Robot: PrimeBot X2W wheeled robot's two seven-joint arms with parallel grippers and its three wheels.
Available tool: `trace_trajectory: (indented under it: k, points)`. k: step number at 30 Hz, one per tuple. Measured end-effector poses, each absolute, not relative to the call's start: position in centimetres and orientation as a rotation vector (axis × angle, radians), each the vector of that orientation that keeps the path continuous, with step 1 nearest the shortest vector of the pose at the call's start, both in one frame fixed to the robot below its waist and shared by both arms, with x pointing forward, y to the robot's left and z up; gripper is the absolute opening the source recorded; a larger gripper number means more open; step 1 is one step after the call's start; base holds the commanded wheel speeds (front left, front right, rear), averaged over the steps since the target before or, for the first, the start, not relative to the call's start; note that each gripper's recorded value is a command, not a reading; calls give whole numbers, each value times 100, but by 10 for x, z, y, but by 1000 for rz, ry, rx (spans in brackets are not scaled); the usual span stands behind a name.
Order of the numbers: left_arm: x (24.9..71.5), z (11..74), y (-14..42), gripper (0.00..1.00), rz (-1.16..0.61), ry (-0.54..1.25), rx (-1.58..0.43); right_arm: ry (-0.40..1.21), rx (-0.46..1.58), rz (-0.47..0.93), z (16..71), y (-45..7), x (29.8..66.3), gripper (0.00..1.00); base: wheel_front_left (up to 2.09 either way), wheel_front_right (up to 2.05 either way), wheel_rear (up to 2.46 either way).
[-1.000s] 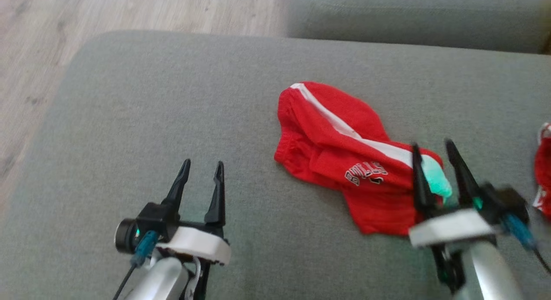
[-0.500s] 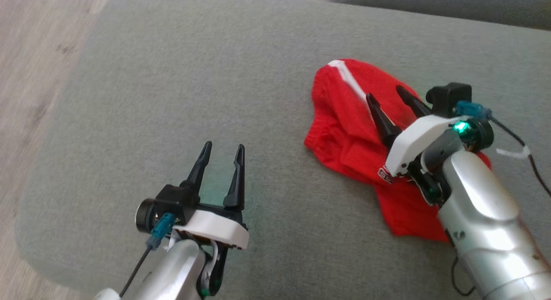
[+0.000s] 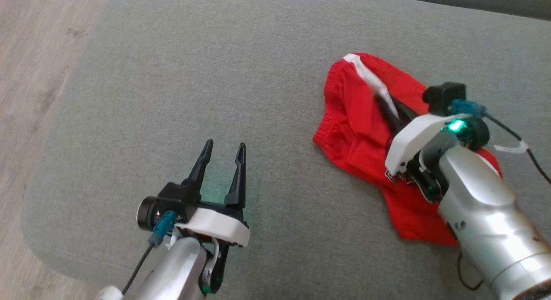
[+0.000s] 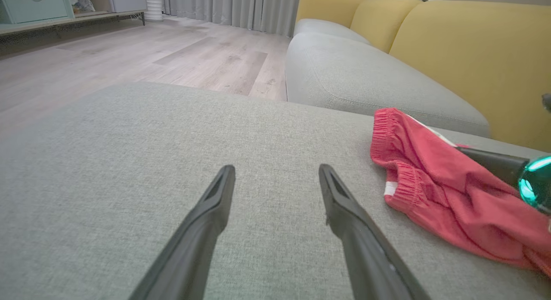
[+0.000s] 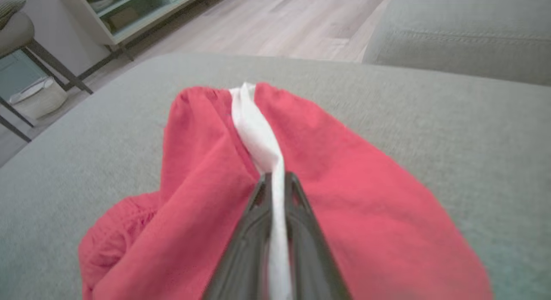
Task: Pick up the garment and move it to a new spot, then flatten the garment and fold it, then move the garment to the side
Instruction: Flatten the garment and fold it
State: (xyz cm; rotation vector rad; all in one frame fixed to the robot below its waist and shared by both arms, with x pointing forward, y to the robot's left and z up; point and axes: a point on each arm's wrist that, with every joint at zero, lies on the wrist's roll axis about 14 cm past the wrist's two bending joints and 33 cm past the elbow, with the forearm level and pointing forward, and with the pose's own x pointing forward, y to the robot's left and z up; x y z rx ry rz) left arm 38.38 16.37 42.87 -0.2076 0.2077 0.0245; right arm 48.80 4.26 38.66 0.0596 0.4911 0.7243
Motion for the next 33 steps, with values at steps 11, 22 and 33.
trace_trajectory:
  k: [11,22,33]
  points:
    - [392,446,160,100,4,152,-213,190,68,766,456,48,493,0,0,0,0]
    - [390,462,133,100,-80,109,-221,202,-34,917,443,66,388,0,0,0,0]
    - [387,468,115,100,-142,97,-216,253,-7,833,431,43,355,100,0,0,0]
